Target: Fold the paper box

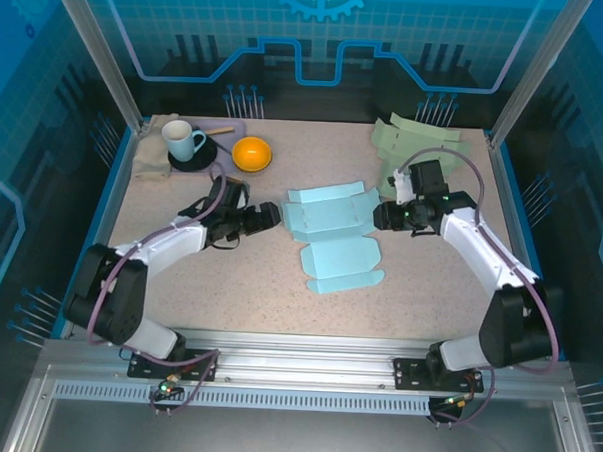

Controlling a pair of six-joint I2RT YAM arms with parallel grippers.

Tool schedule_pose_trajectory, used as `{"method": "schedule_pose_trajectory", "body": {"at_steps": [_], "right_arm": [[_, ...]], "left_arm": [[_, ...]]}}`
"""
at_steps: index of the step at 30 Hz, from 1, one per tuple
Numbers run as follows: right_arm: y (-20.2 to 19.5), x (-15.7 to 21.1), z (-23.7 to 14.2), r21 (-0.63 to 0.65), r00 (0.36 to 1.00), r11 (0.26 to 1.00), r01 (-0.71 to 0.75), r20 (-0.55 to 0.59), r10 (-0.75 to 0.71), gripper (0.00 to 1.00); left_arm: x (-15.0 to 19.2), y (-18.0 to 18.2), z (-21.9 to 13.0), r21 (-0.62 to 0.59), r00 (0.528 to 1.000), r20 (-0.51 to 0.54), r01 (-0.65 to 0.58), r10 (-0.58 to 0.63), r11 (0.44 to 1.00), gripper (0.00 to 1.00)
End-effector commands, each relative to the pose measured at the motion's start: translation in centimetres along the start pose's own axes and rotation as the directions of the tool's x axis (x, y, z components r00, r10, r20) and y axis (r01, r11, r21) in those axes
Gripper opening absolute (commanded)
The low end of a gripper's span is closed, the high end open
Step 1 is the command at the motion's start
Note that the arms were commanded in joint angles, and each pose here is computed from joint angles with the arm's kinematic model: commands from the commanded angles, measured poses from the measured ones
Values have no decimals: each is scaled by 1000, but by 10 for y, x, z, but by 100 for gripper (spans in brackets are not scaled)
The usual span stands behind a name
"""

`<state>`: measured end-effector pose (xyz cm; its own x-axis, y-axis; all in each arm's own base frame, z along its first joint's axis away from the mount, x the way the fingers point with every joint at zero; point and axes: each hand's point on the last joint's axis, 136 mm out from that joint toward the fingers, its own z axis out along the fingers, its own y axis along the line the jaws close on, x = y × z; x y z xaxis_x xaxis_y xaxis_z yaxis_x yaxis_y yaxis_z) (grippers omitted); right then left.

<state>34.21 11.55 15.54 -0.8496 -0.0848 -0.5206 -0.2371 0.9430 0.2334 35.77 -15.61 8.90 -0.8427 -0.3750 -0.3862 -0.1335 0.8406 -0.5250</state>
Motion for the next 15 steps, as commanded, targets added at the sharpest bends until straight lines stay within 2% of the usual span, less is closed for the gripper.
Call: {"method": "schedule_pose_trajectory", "body": {"at_steps": [1,4,8,15], "right_arm": [[11,-25,-21,29,989,998,54,138,-57,47],[22,-35,-33,10,974,996,94,205,-94,48],[35,-40,-40,-19,963,990,138,236,-130,47],[48,-42,-45,-44,950,980,197,255,-179,47]], "left_arm": [[-4,-26,14,48,999,-27,-23,24,999,95],[-5,-29,32,41,998,-59,-16,19,999,93],[-11,-30,52,23,997,-79,-13,15,1000,91],[-15,-43,81,78,994,-105,-21,29,997,75]]}}
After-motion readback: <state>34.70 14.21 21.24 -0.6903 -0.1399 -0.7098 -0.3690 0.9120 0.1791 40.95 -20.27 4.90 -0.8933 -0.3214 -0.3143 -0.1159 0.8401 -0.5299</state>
